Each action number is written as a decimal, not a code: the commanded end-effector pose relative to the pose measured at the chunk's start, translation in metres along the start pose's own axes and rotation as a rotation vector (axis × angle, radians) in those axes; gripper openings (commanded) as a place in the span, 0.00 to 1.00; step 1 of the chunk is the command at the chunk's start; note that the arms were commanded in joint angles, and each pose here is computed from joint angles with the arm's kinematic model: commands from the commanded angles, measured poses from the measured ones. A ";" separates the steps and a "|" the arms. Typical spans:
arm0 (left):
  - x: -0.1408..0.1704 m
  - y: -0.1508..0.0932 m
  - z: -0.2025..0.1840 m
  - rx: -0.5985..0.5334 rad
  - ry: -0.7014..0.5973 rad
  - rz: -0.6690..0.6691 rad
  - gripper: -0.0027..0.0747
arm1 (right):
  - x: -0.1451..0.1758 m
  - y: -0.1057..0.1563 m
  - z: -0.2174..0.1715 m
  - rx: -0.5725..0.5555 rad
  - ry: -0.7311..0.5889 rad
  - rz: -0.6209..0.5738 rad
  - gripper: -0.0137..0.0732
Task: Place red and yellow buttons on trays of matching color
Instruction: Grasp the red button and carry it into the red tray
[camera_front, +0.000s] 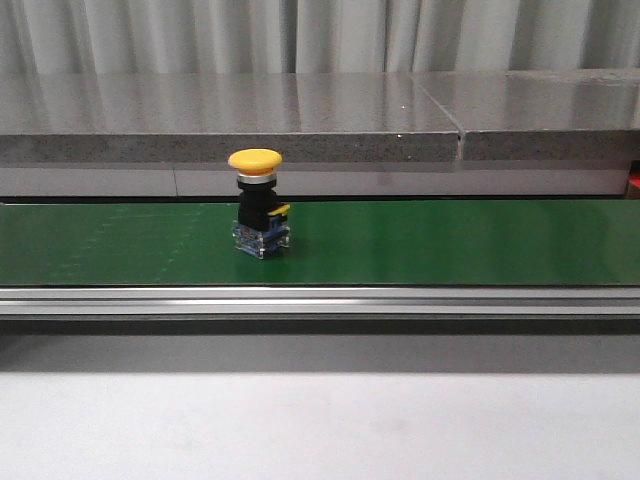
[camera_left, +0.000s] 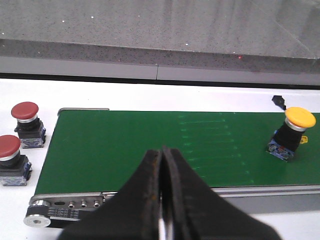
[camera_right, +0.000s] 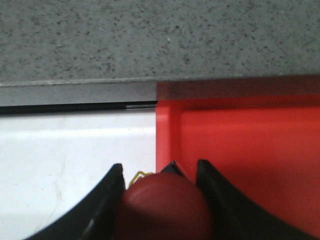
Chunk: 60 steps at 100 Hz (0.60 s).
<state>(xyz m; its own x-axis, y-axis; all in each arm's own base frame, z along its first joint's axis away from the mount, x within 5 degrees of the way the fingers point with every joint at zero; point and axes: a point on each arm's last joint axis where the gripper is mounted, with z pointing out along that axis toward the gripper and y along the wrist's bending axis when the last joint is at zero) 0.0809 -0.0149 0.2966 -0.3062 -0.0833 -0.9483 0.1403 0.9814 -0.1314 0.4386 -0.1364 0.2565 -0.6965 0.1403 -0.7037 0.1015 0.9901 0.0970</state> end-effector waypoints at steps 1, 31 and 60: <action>-0.014 -0.003 -0.003 0.022 -0.088 -0.004 0.01 | -0.026 -0.009 -0.020 0.043 -0.131 -0.007 0.38; -0.014 -0.003 -0.003 0.022 -0.088 -0.004 0.01 | -0.014 -0.031 0.006 0.069 -0.093 0.029 0.38; -0.014 -0.003 -0.003 0.022 -0.088 -0.004 0.01 | -0.002 -0.035 0.024 0.061 -0.046 0.040 0.38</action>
<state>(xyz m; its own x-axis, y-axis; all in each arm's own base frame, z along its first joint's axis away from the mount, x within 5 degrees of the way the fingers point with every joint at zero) 0.0809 -0.0149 0.2966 -0.3062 -0.0833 -0.9483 0.1403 0.9814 -0.1314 0.4539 -0.1670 0.1958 -0.7453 0.2018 -0.6354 0.1667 0.9792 0.1155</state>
